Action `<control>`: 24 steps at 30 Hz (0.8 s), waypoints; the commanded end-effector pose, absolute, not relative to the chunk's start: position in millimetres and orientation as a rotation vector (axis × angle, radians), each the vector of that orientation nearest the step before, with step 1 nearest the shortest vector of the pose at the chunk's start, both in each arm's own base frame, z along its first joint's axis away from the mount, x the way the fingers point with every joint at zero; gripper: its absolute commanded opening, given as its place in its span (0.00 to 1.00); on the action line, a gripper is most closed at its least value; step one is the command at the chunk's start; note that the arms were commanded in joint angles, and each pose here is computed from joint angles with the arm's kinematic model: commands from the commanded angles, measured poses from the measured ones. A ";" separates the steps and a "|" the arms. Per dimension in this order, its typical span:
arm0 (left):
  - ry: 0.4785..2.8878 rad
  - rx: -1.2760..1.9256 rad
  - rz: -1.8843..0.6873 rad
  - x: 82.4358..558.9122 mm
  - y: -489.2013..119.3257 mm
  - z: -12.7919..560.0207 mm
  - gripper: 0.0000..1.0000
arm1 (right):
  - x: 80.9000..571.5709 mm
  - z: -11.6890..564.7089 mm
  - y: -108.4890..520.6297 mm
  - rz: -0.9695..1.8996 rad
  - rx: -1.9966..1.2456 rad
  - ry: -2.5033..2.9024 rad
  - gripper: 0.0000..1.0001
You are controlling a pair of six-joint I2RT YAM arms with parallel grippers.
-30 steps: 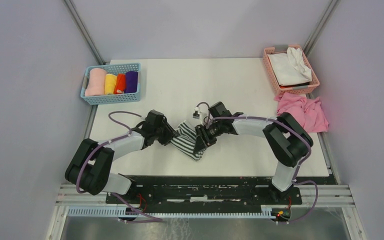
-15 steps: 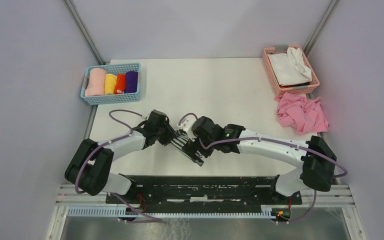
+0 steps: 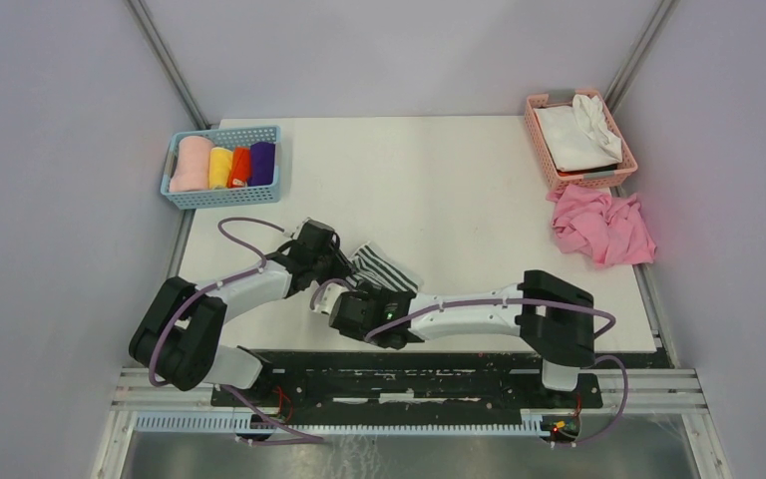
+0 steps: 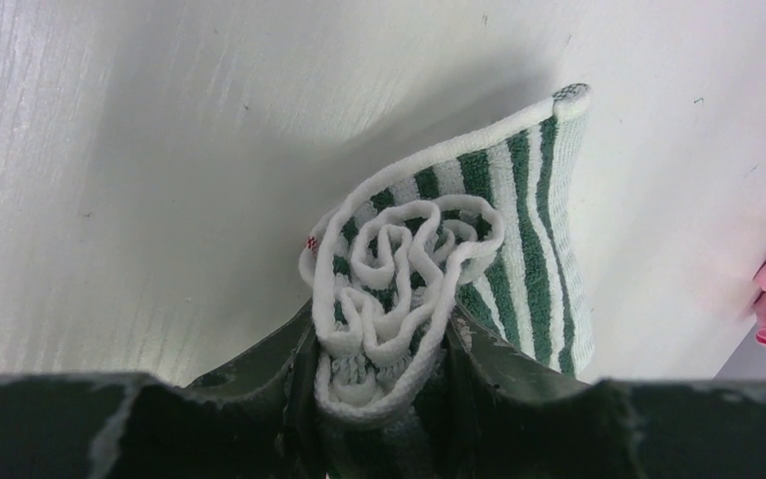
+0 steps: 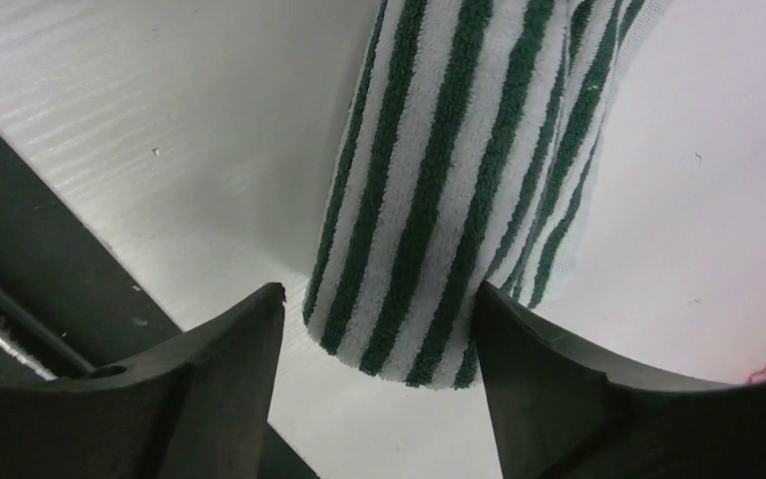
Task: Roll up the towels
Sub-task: Roll the towel at the center of the board.
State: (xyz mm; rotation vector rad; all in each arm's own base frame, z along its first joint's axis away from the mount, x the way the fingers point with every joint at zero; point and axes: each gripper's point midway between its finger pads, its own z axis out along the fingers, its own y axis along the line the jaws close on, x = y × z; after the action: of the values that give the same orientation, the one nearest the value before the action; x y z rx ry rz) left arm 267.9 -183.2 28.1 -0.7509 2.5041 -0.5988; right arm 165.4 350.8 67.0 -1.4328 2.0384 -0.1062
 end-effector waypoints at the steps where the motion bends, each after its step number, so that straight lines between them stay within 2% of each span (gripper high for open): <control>1: 2.574 -0.754 -0.377 248.7 -154.0 3.6 0.36 | 172.6 61.8 344.4 -0.250 -1.376 2.007 0.70; 7: 2.572 -0.813 -0.331 242.0 -145.4 -4.1 0.37 | 151.7 23.7 327.5 -0.235 -1.386 2.103 0.53; 9: 2.560 -0.833 -0.344 240.7 -144.3 -2.9 0.36 | 150.4 14.7 319.6 -0.244 -1.383 2.124 0.44; 12: 2.544 -0.856 -0.363 240.3 -139.6 1.8 0.38 | 146.4 0.4 312.6 -0.140 -1.393 2.211 0.40; 17: 2.499 -0.891 -0.410 247.0 -128.4 17.5 0.44 | 136.3 3.6 321.4 0.318 -1.392 2.353 0.31; 20: 2.464 -0.886 -0.446 253.3 -128.0 31.4 0.52 | 126.0 14.4 335.2 0.688 -1.395 2.404 0.27; 24: 2.419 -0.882 -0.479 259.5 -126.1 44.6 0.70 | 113.6 29.3 353.4 1.098 -1.360 2.449 0.23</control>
State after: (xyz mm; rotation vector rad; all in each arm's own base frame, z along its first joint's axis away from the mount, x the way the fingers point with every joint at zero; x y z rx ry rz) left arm 257.2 -147.0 38.9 -0.8791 2.4601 -0.5673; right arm 176.2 361.2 45.5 -1.2609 2.2312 0.6205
